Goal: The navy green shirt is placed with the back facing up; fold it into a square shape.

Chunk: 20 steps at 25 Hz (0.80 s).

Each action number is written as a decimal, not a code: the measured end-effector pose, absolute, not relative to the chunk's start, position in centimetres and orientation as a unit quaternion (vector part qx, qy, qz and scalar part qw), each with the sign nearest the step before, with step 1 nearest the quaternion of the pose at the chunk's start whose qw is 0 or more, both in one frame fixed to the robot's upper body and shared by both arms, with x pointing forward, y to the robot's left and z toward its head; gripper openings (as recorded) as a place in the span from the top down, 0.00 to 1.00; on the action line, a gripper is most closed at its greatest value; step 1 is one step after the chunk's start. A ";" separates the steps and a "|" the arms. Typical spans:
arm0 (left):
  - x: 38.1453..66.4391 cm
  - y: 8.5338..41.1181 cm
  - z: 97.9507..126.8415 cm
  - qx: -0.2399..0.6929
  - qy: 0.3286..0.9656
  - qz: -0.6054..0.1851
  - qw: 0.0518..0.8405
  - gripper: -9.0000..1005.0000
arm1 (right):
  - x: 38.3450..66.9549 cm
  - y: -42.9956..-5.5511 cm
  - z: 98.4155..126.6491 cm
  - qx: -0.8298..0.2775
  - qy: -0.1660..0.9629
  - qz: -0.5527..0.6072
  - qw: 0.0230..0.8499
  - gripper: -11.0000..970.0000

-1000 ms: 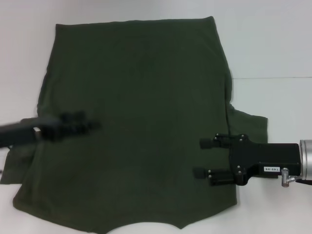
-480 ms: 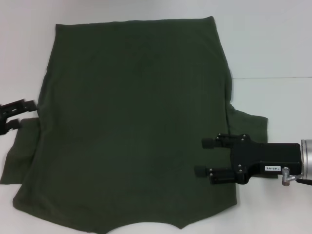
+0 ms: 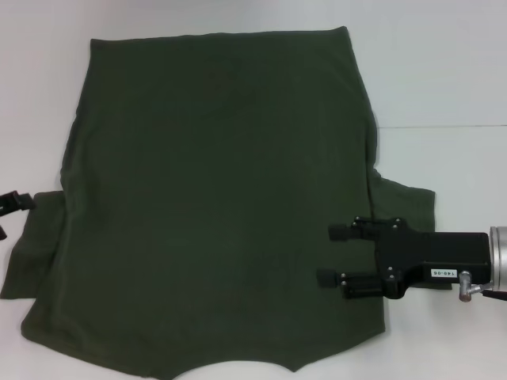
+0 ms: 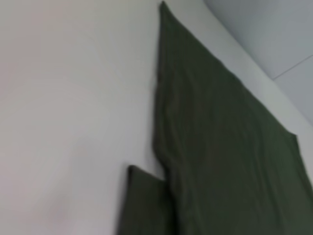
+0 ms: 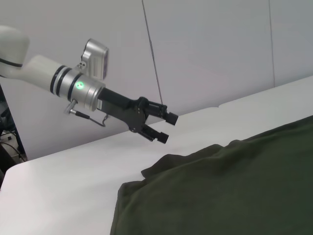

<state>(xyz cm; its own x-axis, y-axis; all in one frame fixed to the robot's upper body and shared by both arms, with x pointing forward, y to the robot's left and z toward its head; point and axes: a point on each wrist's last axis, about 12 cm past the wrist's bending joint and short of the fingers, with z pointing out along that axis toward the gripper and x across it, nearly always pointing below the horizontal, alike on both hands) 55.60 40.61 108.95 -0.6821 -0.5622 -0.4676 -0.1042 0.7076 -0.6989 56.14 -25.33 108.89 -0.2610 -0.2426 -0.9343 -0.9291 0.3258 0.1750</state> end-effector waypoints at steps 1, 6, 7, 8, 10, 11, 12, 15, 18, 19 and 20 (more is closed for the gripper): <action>55.5 40.6 108.7 -0.197 0.857 -0.325 0.347 0.12 | 56.1 -25.3 108.9 -0.425 0.689 0.395 0.434 0.09; 55.3 40.9 107.9 -0.207 0.862 -0.309 0.343 0.13 | 56.1 -25.3 108.9 -0.426 0.689 0.396 0.434 0.09; 55.3 40.9 107.8 -0.208 0.863 -0.307 0.343 0.13 | 56.1 -25.3 108.9 -0.426 0.689 0.396 0.434 0.09; 55.2 40.8 107.7 -0.208 0.864 -0.305 0.342 0.13 | 56.1 -25.3 108.9 -0.426 0.689 0.396 0.433 0.09; 55.2 40.8 107.4 -0.206 0.867 -0.299 0.342 0.13 | 56.1 -25.2 108.8 -0.426 0.689 0.396 0.433 0.09; 55.2 40.8 107.2 -0.205 0.868 -0.295 0.343 0.13 | 56.1 -25.2 108.8 -0.426 0.688 0.396 0.433 0.09; 55.2 40.8 107.1 -0.205 0.869 -0.292 0.344 0.13 | 56.1 -25.2 108.8 -0.426 0.688 0.397 0.433 0.09; 55.3 40.5 106.7 -0.202 0.870 -0.291 0.343 0.14 | 56.1 -25.2 108.8 -0.426 0.689 0.397 0.433 0.09; 55.4 40.2 106.5 -0.197 0.872 -0.288 0.344 0.14 | 56.0 -25.2 108.8 -0.426 0.689 0.396 0.432 0.09; 55.5 40.2 106.4 -0.196 0.872 -0.288 0.344 0.14 | 56.0 -25.2 108.7 -0.425 0.690 0.397 0.432 0.09; 55.5 40.1 106.4 -0.194 0.873 -0.288 0.343 0.14 | 56.0 -25.2 108.7 -0.425 0.690 0.397 0.431 0.09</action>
<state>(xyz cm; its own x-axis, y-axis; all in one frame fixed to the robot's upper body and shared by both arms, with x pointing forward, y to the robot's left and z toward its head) 55.52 40.12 106.41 -0.6893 -0.5362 -0.4872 -0.1409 0.7589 -0.6358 56.00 -25.20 108.69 -0.2675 -0.2436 -0.9323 -0.9285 0.3240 0.1817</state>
